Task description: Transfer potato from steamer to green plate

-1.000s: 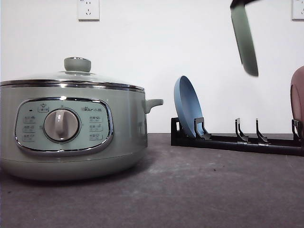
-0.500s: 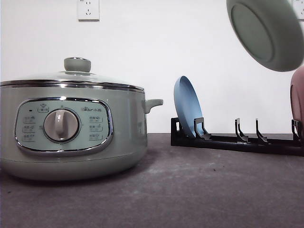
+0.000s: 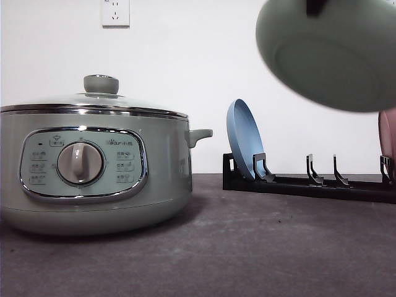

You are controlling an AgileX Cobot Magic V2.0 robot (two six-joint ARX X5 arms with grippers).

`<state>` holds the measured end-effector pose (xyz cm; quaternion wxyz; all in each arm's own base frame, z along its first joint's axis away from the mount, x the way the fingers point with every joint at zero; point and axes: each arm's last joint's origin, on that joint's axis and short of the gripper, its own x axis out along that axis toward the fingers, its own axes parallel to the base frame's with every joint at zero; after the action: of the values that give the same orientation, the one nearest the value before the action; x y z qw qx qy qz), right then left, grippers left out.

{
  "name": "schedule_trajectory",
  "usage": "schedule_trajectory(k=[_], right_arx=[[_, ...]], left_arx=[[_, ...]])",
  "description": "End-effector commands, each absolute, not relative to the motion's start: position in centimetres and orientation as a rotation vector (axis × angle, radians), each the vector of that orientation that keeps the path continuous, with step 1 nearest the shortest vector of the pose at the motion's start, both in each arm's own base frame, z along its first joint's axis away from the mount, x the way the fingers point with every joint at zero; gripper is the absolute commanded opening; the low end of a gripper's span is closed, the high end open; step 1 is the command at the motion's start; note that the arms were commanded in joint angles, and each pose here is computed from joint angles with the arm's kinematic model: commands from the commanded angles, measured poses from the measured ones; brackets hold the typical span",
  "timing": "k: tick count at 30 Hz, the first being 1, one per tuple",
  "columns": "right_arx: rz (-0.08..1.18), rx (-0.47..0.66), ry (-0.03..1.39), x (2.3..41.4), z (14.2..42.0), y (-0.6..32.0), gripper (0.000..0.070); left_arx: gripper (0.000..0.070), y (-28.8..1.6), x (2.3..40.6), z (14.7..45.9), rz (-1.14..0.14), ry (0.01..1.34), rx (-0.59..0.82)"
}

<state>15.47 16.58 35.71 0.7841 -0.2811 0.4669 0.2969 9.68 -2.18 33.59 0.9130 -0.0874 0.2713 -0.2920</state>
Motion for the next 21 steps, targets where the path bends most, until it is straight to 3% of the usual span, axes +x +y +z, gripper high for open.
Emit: schedule_trajectory(k=[1,11,21], right_arx=[[0.638,-0.633,1.020,15.0,34.4,17.6,0.0006],[0.671,-0.787,1.060,12.8,26.2,20.5,0.0006],[0.631,-0.916,1.097,13.0,20.5,22.9,0.0006]], left_arx=[[0.0672,-2.2,9.7,34.2,-0.613,0.529,-0.167],[0.0672,-2.2,9.7,34.2,-0.613,0.530,-0.168],[0.0673,-2.2,9.7,34.2,-0.613,0.530,-0.168]])
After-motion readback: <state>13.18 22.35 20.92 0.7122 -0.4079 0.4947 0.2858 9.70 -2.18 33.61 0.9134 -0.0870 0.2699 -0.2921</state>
